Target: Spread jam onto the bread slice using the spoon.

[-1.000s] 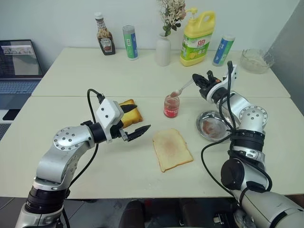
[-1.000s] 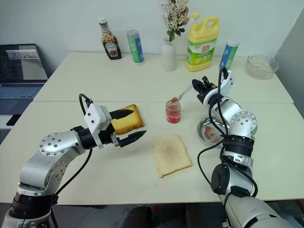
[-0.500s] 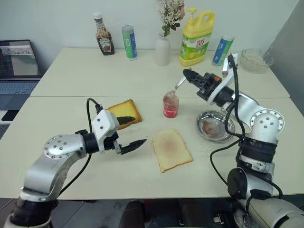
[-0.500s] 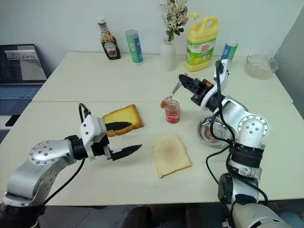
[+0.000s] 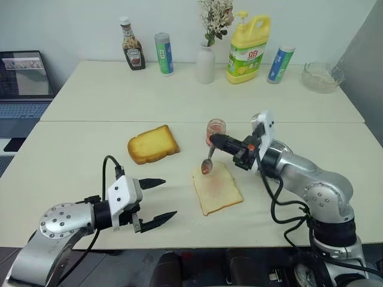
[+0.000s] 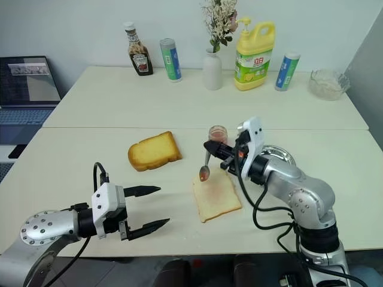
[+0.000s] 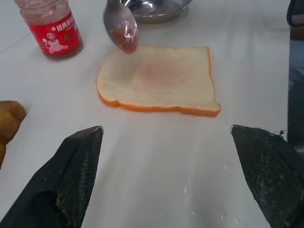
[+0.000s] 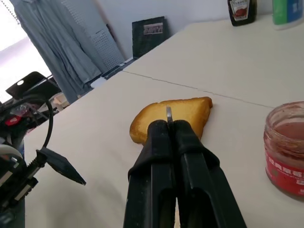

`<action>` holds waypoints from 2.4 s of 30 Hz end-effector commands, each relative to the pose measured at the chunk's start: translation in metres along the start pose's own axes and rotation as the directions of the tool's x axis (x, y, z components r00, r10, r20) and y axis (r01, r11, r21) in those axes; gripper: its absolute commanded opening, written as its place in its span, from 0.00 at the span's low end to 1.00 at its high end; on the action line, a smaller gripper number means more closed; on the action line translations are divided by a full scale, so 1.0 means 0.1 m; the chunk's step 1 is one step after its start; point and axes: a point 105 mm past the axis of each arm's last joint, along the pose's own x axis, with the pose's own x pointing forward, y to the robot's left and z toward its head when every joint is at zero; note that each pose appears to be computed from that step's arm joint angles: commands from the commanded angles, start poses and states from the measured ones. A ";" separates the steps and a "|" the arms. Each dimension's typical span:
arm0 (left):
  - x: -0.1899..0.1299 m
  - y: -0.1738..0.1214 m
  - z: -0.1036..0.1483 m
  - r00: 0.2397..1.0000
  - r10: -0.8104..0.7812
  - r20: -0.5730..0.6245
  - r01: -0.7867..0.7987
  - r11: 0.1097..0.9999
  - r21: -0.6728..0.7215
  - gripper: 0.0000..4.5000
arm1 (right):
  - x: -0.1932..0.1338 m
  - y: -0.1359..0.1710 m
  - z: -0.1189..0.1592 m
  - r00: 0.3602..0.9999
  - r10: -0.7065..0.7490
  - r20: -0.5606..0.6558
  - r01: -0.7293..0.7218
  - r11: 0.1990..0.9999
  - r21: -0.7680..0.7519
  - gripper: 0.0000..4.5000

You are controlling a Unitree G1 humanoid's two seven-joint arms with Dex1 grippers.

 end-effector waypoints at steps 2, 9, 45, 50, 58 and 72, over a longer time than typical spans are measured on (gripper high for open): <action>0.04 0.02 0.18 0.999 0.008 0.050 -0.010 0.998 0.057 1.00 | -0.03 0.18 0.14 0.994 0.089 0.055 -0.079 0.984 -0.161 0.01; 0.11 0.05 0.28 0.998 0.002 0.069 -0.007 0.998 0.064 1.00 | -0.06 0.30 0.16 0.987 0.158 0.042 -0.141 0.952 -0.273 0.01; 0.17 0.02 0.20 0.997 -0.056 0.051 0.051 0.994 0.096 1.00 | -0.19 0.34 -0.07 0.980 0.194 -0.046 -0.191 0.851 -0.489 0.01; 0.19 0.01 0.20 0.996 -0.064 0.054 0.059 0.993 0.101 1.00 | -0.20 0.28 -0.04 0.982 0.179 -0.055 -0.181 0.833 -0.523 0.01; 0.19 0.04 0.19 0.997 -0.057 0.054 0.051 0.993 0.104 1.00 | -0.26 0.03 0.07 0.998 0.054 0.045 -0.036 0.945 -0.326 0.01; 0.17 0.05 0.18 0.998 -0.049 0.048 0.044 0.993 0.107 1.00 | -0.27 -0.26 -0.22 0.978 -0.196 0.078 0.136 0.868 0.478 0.01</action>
